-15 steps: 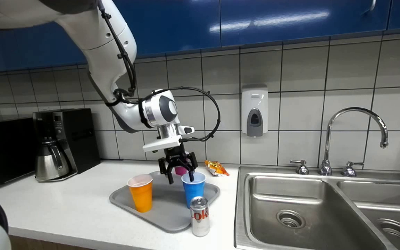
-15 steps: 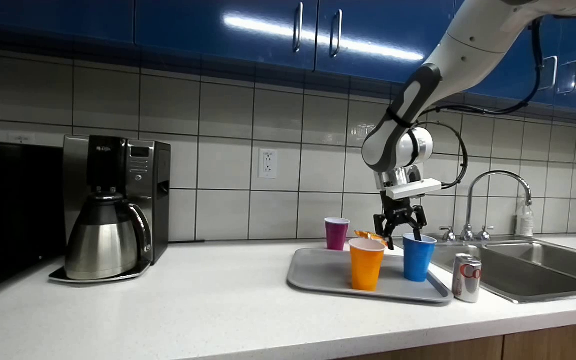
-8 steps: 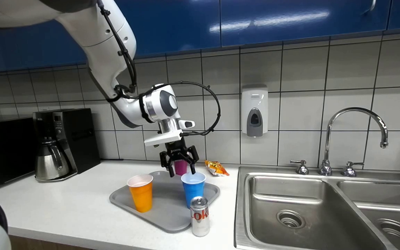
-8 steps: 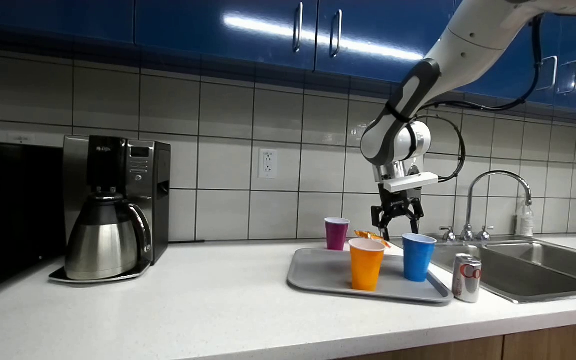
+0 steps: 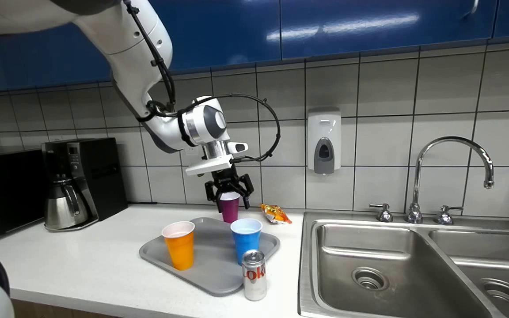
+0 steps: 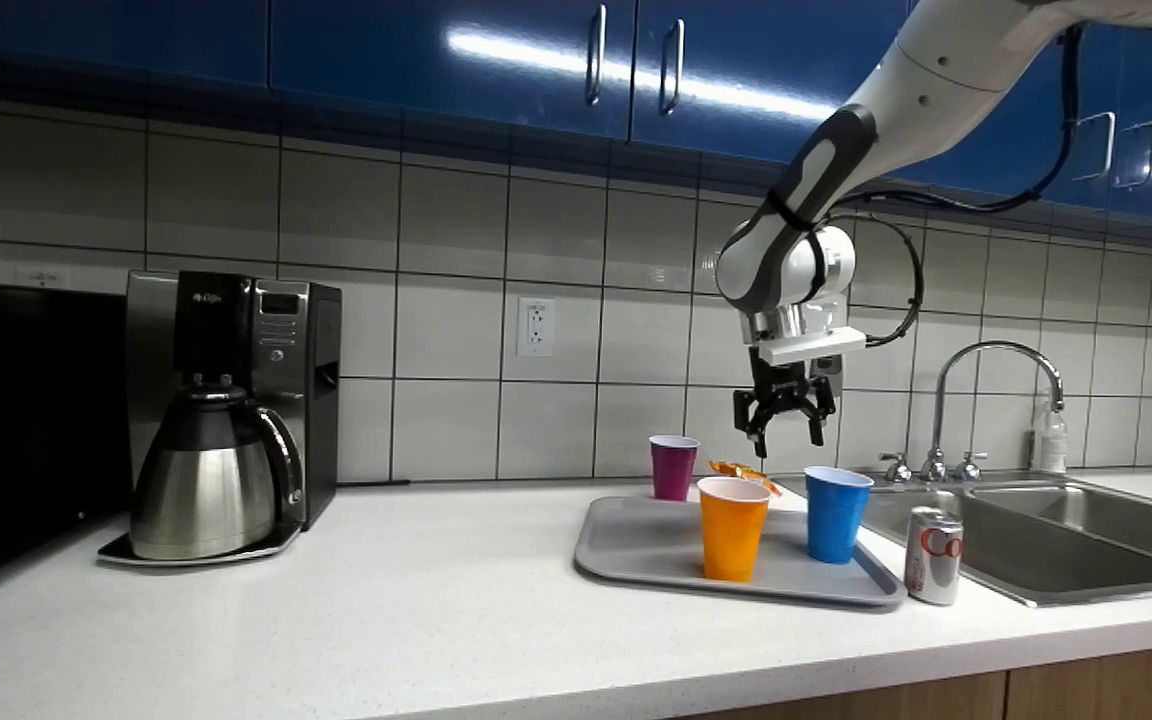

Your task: Put the cups on the tray

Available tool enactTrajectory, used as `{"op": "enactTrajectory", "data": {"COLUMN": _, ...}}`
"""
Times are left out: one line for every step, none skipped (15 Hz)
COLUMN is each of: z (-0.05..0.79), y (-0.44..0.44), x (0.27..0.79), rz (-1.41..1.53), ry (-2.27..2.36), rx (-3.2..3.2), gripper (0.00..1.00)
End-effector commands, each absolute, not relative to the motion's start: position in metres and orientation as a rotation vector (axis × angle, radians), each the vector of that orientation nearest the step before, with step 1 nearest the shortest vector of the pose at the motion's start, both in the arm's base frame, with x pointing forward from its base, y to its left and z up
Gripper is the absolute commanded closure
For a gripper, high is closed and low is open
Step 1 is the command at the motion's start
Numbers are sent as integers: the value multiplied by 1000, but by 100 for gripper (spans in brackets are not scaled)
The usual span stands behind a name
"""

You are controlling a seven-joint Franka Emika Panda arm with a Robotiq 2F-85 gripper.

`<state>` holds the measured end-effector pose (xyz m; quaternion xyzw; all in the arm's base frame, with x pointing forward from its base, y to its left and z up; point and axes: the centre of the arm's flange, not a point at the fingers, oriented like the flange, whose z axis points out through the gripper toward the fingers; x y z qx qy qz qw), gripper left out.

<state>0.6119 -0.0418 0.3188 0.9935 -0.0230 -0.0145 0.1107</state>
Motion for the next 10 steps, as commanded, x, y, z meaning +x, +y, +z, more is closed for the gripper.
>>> {"op": "enactTrajectory", "data": {"z": 330, "y": -37, "x": 625, "rz": -22, "ry": -103, "rx": 2939, "gripper": 0}}
{"op": "enactTrajectory", "data": {"z": 330, "y": -36, "x": 627, "rz": -14, "ry": -104, "rx": 2941, "gripper": 0}}
{"op": "enactTrajectory", "data": {"z": 330, "y": -34, "x": 629, "rz": -3, "ry": -105, "rx": 2942, "gripper": 0}}
{"op": "enactTrajectory", "data": {"z": 330, "y": -33, "x": 632, "rz": 8, "ry": -102, "rx": 2942, "gripper": 0}}
{"op": "enactTrajectory", "data": {"z": 329, "y": -32, "x": 633, "rz": 17, "ry": -98, "rx": 2943, "gripper": 0}}
{"op": "enactTrajectory", "data": {"z": 328, "y": -31, "x": 636, "rz": 29, "ry": -97, "rx": 2942, "gripper": 0}}
{"op": "enactTrajectory", "data": {"z": 327, "y": -30, "x": 640, "rz": 35, "ry": -98, "rx": 2942, "gripper": 0}}
{"op": "enactTrajectory", "data": {"z": 326, "y": -30, "x": 643, "rz": 45, "ry": -98, "rx": 2941, "gripper": 0}}
{"op": "enactTrajectory", "data": {"z": 325, "y": -30, "x": 647, "rz": 54, "ry": -101, "rx": 2941, "gripper": 0}}
{"op": "enactTrajectory", "data": {"z": 324, "y": -30, "x": 651, "rz": 62, "ry": -106, "rx": 2940, "gripper": 0}}
